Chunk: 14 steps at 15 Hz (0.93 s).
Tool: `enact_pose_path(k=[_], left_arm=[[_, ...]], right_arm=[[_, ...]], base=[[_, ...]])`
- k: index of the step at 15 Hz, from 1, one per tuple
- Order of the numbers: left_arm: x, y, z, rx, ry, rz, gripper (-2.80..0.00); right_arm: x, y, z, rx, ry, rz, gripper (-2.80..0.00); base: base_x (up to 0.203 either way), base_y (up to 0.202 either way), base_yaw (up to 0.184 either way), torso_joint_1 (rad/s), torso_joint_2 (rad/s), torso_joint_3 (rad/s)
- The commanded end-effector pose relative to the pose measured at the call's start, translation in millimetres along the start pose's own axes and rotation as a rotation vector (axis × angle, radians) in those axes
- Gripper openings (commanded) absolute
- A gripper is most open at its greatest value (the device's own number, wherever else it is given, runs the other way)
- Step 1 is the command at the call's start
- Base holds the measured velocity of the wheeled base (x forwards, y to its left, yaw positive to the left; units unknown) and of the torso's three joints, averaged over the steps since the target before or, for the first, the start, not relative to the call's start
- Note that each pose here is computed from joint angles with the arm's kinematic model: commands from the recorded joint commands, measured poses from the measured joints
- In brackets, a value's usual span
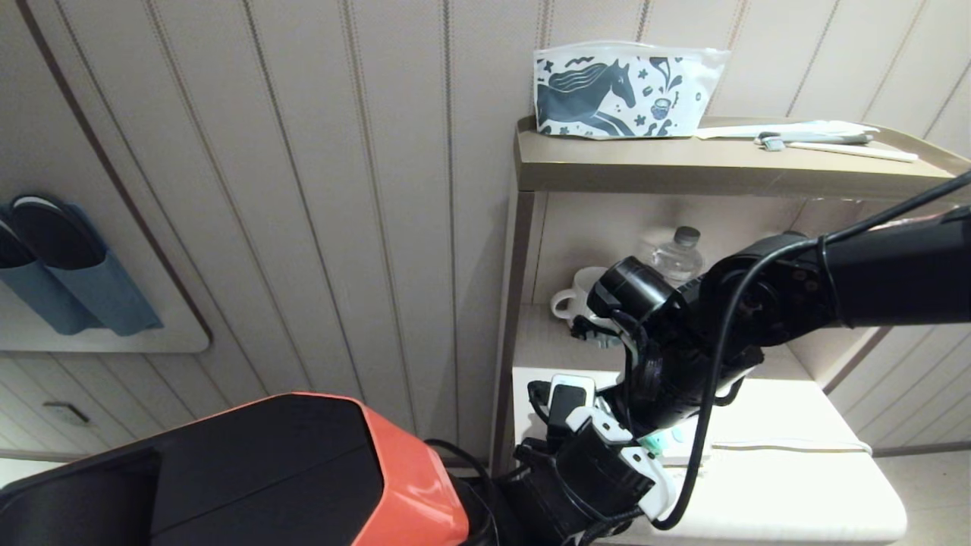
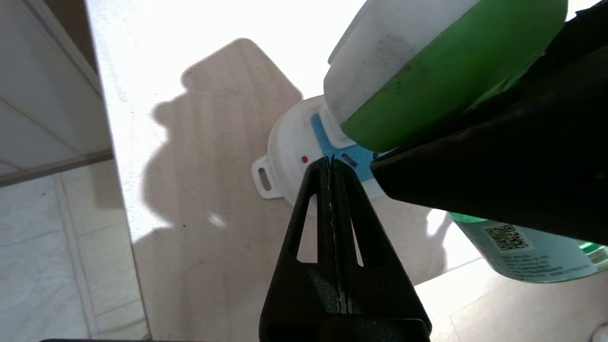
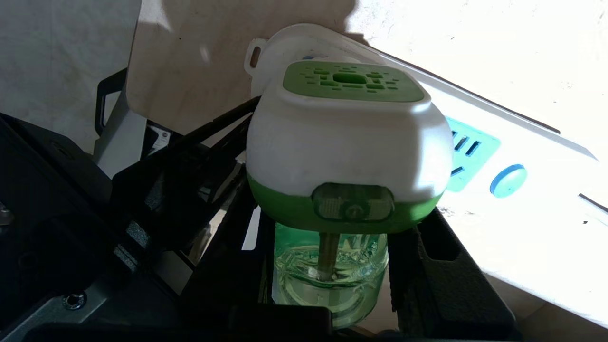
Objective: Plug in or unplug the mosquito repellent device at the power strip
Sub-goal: Hold the socket with your left hand and unplug it with your right hand
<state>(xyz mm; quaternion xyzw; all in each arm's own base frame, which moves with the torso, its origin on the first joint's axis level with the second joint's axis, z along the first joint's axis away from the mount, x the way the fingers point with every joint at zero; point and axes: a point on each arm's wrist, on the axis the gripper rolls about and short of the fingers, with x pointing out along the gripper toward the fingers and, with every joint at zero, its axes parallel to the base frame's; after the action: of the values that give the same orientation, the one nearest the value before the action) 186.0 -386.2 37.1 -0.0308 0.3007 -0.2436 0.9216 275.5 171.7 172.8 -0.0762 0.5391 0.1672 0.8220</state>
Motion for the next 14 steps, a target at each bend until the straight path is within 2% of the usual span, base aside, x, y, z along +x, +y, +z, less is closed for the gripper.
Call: enact_pose_path(k=[1, 14], left_arm=[[2.0, -1.0, 1.1, -0.006, -0.01, 0.006, -2.8], [2.0, -9.8, 19.2, -0.03, -0.055, -0.011, -2.8]], right_arm=[[-0.9, -0.4, -2.9, 0.001, 0.009, 0.002, -2.8], [6.2, 1.2, -3.9, 0.001, 0.03, 0.001, -2.8]], base=[[0.0, 0.0, 0.0, 0.0, 0.0, 0.0], [0.0, 0.0, 0.0, 0.0, 0.0, 0.0]])
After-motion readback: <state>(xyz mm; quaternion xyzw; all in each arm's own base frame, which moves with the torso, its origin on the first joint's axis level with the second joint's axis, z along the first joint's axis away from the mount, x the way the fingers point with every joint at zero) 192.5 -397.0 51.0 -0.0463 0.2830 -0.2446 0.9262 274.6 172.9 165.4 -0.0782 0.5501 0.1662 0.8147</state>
